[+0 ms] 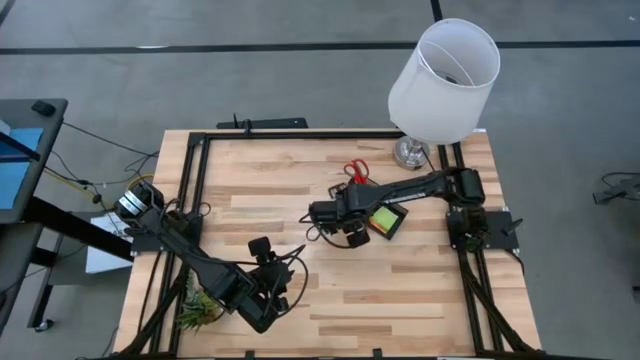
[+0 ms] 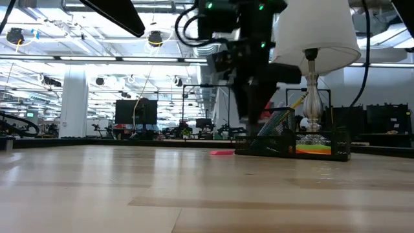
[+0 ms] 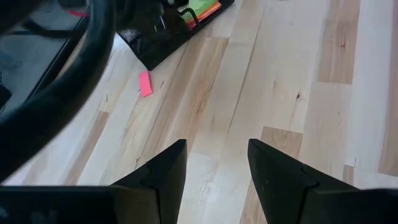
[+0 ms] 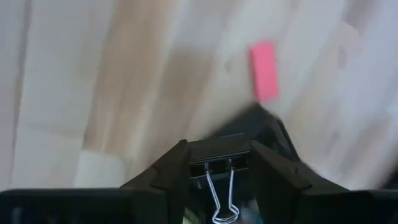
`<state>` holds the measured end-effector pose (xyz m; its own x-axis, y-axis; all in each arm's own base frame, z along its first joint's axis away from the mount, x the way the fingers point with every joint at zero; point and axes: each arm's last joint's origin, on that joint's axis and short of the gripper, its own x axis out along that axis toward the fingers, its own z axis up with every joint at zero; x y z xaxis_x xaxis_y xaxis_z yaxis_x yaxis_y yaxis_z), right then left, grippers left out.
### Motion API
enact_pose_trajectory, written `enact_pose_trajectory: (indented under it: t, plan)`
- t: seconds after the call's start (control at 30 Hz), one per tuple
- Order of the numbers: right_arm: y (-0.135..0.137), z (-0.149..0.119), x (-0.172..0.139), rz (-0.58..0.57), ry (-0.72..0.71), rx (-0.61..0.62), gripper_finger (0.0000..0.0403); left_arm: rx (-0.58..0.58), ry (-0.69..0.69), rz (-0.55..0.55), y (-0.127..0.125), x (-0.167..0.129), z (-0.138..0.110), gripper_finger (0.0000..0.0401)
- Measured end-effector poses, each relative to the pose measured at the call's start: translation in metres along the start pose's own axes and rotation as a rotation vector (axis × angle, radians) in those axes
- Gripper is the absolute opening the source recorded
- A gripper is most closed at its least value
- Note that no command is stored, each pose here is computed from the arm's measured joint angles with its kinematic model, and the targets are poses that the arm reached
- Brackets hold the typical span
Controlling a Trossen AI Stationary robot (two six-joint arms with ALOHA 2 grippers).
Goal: Pick and place office supplies into organizer
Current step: Put the binder clip into the desk organizer, then put the eraser into the desk organizer
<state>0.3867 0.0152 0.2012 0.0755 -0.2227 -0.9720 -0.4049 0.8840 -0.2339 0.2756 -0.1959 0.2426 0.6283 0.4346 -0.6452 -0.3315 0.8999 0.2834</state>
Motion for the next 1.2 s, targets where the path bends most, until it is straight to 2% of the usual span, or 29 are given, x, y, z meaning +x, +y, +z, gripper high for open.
enact_pose_trajectory:
  t: [0.17,0.47,0.67,0.73,0.9,1.07,1.2]
  plan:
    - [-0.005,-0.006,-0.002,-0.049,0.052,0.067,0.0158,0.0,0.0,0.0,0.0,0.0,0.0,0.0165]
    - [-0.033,-0.014,0.016,-0.077,0.063,0.15,0.0128,0.003,-0.001,-0.004,-0.001,-0.001,-0.001,0.0165]
    - [-0.054,-0.022,0.03,-0.065,0.084,0.211,0.018,0.015,-0.006,-0.016,-0.004,-0.005,-0.003,0.0165]
    - [-0.054,-0.026,0.037,-0.032,0.115,0.212,0.0199,0.019,-0.007,-0.02,-0.005,-0.007,-0.004,0.0165]
    - [-0.055,-0.025,0.045,-0.031,0.133,0.21,0.0226,0.021,-0.009,-0.024,-0.006,-0.008,-0.005,0.0165]
    - [-0.052,-0.022,0.047,-0.033,0.136,0.198,0.0223,0.012,-0.008,-0.025,-0.006,-0.008,-0.005,0.0165]
    - [-0.039,-0.016,0.042,-0.011,0.15,0.155,0.021,0.012,-0.009,-0.023,-0.006,-0.008,-0.005,0.0165]
